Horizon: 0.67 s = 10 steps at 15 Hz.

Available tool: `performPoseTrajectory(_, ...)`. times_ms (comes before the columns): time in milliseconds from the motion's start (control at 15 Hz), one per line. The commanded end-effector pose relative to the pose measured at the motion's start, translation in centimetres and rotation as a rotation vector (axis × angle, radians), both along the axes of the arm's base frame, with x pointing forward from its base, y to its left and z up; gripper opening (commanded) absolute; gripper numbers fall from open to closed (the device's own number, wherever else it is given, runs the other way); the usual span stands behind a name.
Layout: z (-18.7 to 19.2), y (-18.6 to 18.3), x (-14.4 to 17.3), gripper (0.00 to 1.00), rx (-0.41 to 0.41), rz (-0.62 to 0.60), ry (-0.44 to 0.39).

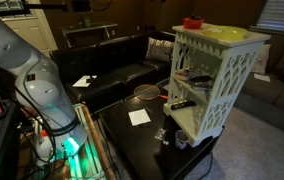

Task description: Put the car on the yellow plate.

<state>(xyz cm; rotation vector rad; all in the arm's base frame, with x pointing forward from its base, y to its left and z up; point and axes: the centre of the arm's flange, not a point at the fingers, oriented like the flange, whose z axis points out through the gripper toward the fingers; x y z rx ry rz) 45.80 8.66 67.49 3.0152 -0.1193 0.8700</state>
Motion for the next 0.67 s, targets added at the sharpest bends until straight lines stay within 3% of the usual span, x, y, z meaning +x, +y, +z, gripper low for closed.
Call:
performPoseTrajectory(0, -0.2, 0.9, 8.6, 1.00, -0.078, 0.033, -0.118)
performPoseTrajectory(267, 1.0, 0.8, 16.3, 1.00, -0.091, 0.062, -0.189)
performPoseTrajectory(467, 2.6, 0.1, 20.5, 1.00, -0.048, 0.040, -0.181)
performPoseTrajectory(533, -0.9, -0.5, 15.5, 1.00, -0.059, 0.048, -0.184)
performPoseTrajectory(600, -0.6, -0.8, 16.5, 1.00, -0.055, 0.042, -0.187)
